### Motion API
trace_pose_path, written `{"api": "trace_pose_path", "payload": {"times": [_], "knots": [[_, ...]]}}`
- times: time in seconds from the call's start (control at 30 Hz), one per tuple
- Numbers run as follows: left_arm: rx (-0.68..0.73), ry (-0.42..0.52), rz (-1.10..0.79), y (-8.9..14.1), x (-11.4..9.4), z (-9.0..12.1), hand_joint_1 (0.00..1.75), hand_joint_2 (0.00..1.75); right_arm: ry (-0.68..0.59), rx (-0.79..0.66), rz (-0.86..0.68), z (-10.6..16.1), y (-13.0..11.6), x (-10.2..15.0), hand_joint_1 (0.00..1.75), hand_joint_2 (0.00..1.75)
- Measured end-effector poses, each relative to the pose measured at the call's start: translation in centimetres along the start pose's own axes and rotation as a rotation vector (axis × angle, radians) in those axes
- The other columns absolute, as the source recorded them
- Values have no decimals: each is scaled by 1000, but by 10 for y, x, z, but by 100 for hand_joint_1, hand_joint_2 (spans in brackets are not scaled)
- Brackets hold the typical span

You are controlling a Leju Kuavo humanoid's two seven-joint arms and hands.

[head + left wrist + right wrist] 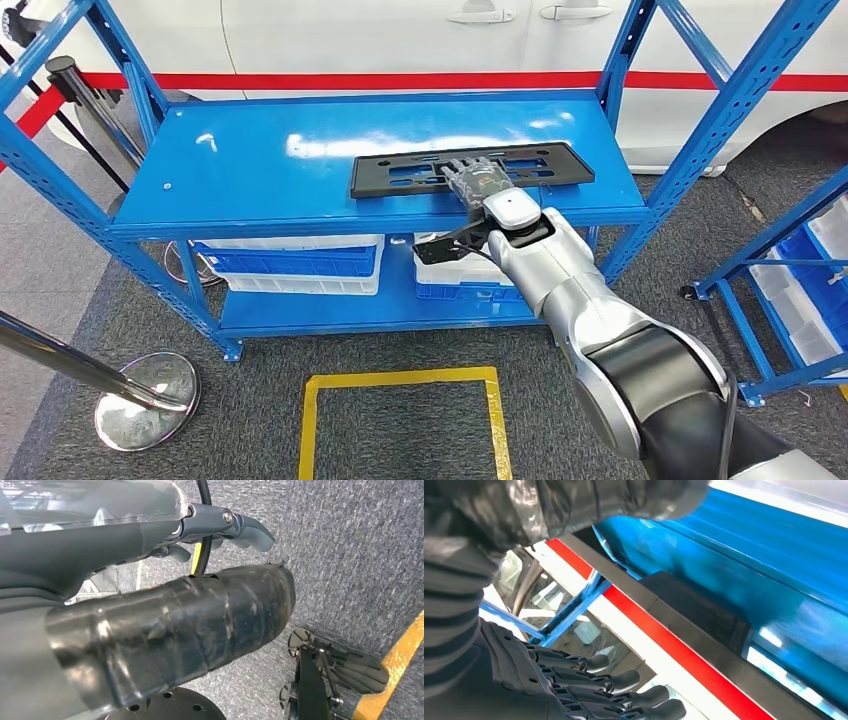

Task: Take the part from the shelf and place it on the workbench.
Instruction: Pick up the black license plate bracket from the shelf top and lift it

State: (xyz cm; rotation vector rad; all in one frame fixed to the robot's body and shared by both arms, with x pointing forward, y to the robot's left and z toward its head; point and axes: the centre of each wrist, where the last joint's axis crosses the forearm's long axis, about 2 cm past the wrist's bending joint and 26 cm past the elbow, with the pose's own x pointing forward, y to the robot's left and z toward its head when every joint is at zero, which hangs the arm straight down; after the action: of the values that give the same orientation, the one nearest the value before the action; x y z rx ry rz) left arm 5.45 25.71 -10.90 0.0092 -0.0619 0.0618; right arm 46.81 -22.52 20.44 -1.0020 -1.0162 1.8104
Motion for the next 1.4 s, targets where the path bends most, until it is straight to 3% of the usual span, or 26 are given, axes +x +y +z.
{"api": "trace_pose_path", "payload": {"times": [1.4], "knots": [[9, 17, -39, -6, -1, 0, 0, 0, 2, 28, 28, 1, 8, -5, 0, 0]]}}
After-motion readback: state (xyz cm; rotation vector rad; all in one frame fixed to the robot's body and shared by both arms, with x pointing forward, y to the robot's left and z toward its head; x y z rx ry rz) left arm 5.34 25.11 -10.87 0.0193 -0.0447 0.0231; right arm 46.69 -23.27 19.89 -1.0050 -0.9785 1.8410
